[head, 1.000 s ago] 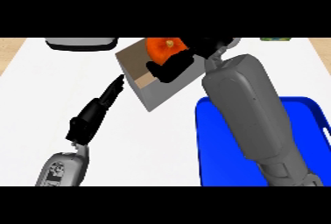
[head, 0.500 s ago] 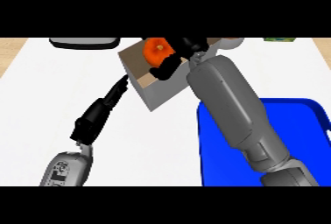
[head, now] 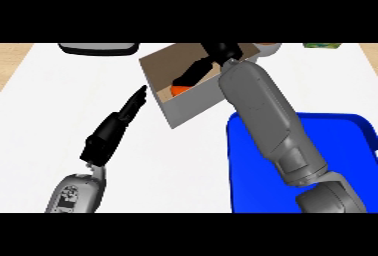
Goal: Pick the squash from the tray and place it in the cardboard box
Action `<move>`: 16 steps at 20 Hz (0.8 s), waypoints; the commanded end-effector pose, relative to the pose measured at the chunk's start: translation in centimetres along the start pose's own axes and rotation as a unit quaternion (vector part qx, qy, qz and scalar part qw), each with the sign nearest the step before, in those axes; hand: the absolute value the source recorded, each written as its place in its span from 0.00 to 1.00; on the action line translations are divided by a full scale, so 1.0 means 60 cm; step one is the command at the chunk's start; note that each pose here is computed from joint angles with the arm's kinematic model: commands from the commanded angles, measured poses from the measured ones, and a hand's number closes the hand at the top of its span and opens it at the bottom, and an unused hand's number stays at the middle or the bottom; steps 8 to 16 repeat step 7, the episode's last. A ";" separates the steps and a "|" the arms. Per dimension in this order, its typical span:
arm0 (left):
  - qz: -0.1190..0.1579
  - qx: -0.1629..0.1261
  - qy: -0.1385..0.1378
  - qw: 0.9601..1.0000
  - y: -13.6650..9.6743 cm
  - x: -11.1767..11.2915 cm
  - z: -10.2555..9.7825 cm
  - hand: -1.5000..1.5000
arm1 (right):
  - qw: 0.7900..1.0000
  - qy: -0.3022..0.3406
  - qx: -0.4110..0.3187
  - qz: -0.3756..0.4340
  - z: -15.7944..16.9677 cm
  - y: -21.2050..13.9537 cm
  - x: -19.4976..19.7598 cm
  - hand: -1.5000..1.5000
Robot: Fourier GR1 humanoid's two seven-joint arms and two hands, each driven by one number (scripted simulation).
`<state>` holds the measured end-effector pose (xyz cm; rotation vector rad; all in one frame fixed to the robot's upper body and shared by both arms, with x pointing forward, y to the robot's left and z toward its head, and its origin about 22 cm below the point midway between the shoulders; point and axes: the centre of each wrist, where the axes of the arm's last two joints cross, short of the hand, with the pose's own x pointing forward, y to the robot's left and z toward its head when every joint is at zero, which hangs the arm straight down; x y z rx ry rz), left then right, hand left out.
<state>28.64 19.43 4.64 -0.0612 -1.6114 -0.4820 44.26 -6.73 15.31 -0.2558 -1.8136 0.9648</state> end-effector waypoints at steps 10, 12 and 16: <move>-0.003 0.011 0.003 1.000 0.001 -0.005 0.003 0.50 | 0.964 -0.013 -0.117 -0.239 0.034 -0.078 -0.091 0.00; -0.003 0.011 0.003 1.000 0.001 -0.005 0.003 0.50 | 0.964 -0.013 -0.117 -0.239 0.034 -0.078 -0.091 0.00; -0.003 0.011 0.003 1.000 0.001 -0.005 0.003 0.50 | 0.964 -0.013 -0.117 -0.239 0.034 -0.078 -0.091 0.00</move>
